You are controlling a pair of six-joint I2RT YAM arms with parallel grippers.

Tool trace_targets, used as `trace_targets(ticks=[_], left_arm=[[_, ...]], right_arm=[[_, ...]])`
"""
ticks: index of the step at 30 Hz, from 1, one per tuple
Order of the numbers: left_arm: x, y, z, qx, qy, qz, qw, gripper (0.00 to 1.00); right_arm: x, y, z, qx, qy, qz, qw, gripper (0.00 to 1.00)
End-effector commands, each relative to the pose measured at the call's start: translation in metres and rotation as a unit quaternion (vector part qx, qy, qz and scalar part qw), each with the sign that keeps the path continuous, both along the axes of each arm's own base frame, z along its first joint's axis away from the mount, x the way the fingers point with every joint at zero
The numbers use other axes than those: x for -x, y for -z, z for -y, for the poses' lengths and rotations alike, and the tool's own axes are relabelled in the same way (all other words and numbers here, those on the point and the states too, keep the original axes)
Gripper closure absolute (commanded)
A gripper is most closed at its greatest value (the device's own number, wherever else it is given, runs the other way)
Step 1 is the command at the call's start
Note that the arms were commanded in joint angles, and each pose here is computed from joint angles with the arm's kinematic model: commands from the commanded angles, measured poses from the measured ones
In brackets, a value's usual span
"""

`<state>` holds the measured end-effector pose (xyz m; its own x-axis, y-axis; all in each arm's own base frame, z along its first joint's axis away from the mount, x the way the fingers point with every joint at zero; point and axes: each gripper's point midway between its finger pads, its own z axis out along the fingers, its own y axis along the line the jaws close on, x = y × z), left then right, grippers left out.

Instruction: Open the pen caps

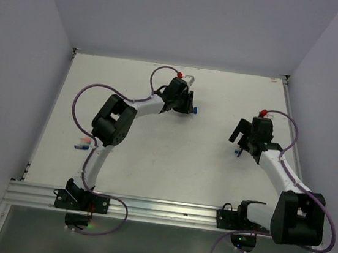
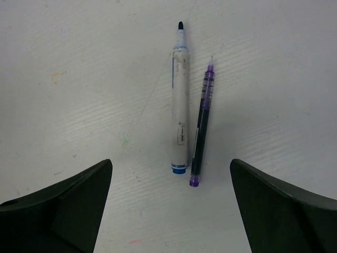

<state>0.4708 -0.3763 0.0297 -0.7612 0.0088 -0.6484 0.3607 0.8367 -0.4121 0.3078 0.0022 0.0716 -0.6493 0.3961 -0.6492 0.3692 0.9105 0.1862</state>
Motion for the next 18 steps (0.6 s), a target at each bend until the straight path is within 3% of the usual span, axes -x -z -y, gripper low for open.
trace_targets(ticks=[1, 7, 8, 10, 11, 16, 18], left_arm=[[0.000, -0.039, -0.008, 0.017, -0.019, 0.035, 0.999, 0.59], [0.015, -0.100, -0.041, 0.022, -0.066, 0.086, 0.994, 0.53], [0.016, -0.129, -0.052, 0.029, -0.090, 0.107, 0.990, 0.52], [0.026, -0.133, -0.077, 0.008, -0.123, 0.111, 0.986, 0.51], [0.032, -0.158, -0.091, 0.014, -0.143, 0.124, 0.982, 0.49], [0.051, -0.171, -0.180, -0.021, -0.263, 0.092, 0.960, 0.46], [0.067, -0.150, -0.213, -0.046, -0.294, 0.043, 0.954, 0.46]], right_arm=[[-0.009, -0.025, -0.015, 0.013, -0.034, 0.027, 0.999, 0.02], [-0.016, -0.033, -0.085, 0.041, -0.137, 0.026, 0.989, 0.02], [-0.018, -0.035, -0.096, 0.039, -0.152, 0.033, 0.987, 0.04], [-0.022, -0.039, -0.124, 0.032, -0.208, 0.045, 0.977, 0.14], [-0.022, -0.043, -0.145, 0.025, -0.236, 0.060, 0.970, 0.16], [-0.026, -0.051, -0.207, 0.011, -0.316, 0.085, 0.945, 0.24], [-0.031, -0.056, -0.222, 0.012, -0.330, 0.091, 0.939, 0.24]])
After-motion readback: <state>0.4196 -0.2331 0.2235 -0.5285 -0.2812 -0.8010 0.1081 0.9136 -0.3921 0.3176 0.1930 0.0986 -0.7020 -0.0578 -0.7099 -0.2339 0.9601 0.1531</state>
